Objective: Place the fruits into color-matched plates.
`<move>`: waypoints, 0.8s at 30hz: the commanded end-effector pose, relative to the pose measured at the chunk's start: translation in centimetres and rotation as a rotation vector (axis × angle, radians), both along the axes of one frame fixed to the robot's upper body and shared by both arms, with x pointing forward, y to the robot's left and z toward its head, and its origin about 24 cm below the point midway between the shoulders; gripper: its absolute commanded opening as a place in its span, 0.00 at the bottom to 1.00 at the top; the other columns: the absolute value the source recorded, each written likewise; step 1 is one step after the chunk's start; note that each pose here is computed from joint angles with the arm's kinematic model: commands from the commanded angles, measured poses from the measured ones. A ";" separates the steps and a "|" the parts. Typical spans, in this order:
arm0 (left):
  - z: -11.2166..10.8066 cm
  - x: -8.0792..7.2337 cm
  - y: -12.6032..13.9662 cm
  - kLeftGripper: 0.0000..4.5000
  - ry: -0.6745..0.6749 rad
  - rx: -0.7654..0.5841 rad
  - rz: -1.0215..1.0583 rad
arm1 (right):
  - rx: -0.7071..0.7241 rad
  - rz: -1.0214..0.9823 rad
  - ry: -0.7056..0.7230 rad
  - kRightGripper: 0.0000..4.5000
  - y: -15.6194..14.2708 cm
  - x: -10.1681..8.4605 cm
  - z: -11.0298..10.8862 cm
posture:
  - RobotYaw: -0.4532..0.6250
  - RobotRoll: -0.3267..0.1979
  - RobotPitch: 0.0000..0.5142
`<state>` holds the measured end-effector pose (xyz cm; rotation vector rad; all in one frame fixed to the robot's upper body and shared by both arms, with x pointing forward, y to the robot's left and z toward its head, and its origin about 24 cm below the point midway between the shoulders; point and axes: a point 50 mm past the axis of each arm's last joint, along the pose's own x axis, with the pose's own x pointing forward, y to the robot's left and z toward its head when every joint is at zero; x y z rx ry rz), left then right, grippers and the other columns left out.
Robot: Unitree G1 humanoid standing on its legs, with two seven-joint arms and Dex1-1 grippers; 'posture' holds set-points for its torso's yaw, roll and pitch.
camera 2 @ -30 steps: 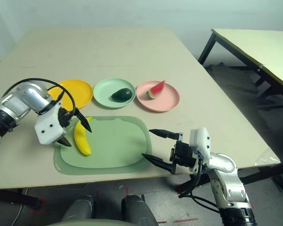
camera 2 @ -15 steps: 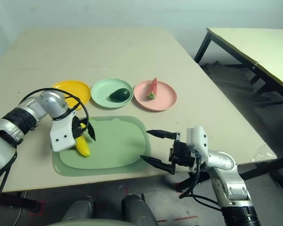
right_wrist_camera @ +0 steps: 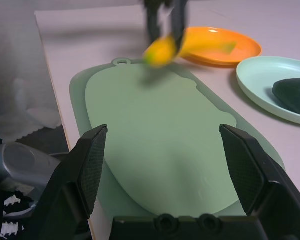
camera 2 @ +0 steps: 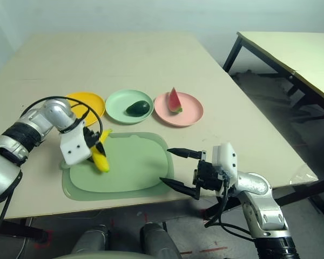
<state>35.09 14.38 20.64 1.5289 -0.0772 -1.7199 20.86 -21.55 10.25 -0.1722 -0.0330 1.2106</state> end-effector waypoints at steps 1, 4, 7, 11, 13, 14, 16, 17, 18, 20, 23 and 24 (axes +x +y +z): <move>1.5 1.6 2.3 0.33 -0.040 -0.071 0.232 | -0.010 0.012 0.011 1.00 0.5 -0.4 -0.5 | 0.40 0.62 0.10; 1.9 2.9 4.3 0.33 -0.104 -0.095 0.453 | -0.010 0.014 0.014 1.00 0.7 -0.5 -0.8 | 0.40 0.62 0.09; 1.3 3.6 5.5 0.33 -0.165 -0.102 0.597 | -0.021 0.013 -0.001 1.00 0.8 -0.3 -0.8 | 0.39 0.62 0.09; -0.3 4.7 5.8 0.33 -0.244 -0.113 0.741 | -0.020 -0.008 -0.015 1.00 1.0 0.0 -0.6 | 0.38 0.62 0.10; -1.4 4.9 6.1 0.33 -0.268 -0.075 0.786 | -0.017 -0.012 -0.014 1.00 1.1 -0.1 -0.5 | 0.37 0.62 0.10; -1.8 5.0 6.2 0.33 -0.281 -0.059 0.803 | -0.017 -0.014 -0.013 1.00 1.1 -0.2 -0.5 | 0.37 0.62 0.10; -2.4 5.1 6.2 0.33 -0.295 -0.064 0.829 | -0.022 -0.018 -0.006 1.00 1.0 -0.5 -0.5 | 0.36 0.62 0.11; -2.5 5.2 6.1 0.33 -0.296 -0.073 0.840 | -0.024 -0.020 -0.003 1.00 0.9 -0.6 -0.6 | 0.36 0.62 0.11; -2.7 5.2 6.1 0.33 -0.298 -0.078 0.852 | -0.026 -0.025 0.000 1.00 0.9 -0.7 -0.6 | 0.36 0.62 0.11; -3.1 5.2 6.2 0.36 -0.301 -0.063 0.864 | -0.026 -0.032 0.003 1.00 0.8 -0.8 -0.6 | 0.35 0.62 0.11; -3.4 5.1 6.3 0.55 -0.296 -0.058 0.863 | -0.026 -0.041 0.005 1.00 0.8 -0.9 -0.6 | 0.35 0.62 0.12; -3.4 5.1 6.2 0.61 -0.290 -0.065 0.863 | -0.026 -0.042 0.006 1.00 0.7 -1.0 -0.5 | 0.35 0.62 0.12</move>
